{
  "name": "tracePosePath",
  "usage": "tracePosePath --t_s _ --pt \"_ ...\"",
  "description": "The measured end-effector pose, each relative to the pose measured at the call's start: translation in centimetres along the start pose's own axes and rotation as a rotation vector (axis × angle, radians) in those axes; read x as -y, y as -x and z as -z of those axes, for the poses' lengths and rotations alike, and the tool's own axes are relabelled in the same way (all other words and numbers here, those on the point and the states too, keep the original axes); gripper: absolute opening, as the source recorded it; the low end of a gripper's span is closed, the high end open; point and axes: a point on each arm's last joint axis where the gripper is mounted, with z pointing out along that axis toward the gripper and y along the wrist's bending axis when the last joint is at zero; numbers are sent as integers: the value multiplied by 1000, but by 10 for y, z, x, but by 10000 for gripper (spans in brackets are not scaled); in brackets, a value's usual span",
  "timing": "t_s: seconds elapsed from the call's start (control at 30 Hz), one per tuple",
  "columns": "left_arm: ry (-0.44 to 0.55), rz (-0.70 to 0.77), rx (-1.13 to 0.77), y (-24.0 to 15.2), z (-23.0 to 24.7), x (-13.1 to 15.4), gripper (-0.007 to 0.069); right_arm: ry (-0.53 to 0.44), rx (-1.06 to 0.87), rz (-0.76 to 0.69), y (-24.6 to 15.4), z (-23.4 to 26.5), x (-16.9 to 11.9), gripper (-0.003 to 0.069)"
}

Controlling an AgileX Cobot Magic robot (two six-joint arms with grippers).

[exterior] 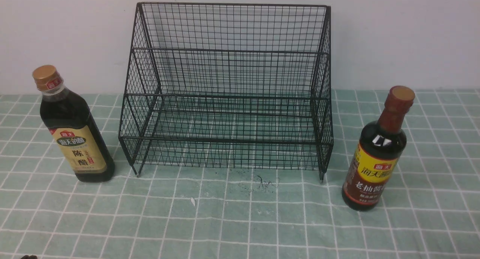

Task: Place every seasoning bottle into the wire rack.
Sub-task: Use the right arm to grab the condiment bottle closest to it

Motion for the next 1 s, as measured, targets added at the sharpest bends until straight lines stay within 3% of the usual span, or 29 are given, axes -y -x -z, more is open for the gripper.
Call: tracePosePath --t_s 0.87,1.0 --pt "0 0 0 0 0 0 -6 -1 1 3 0 0 0 -15" --pt "0 0 0 0 0 0 -6 58 116 -135 10 0 -5 -15"
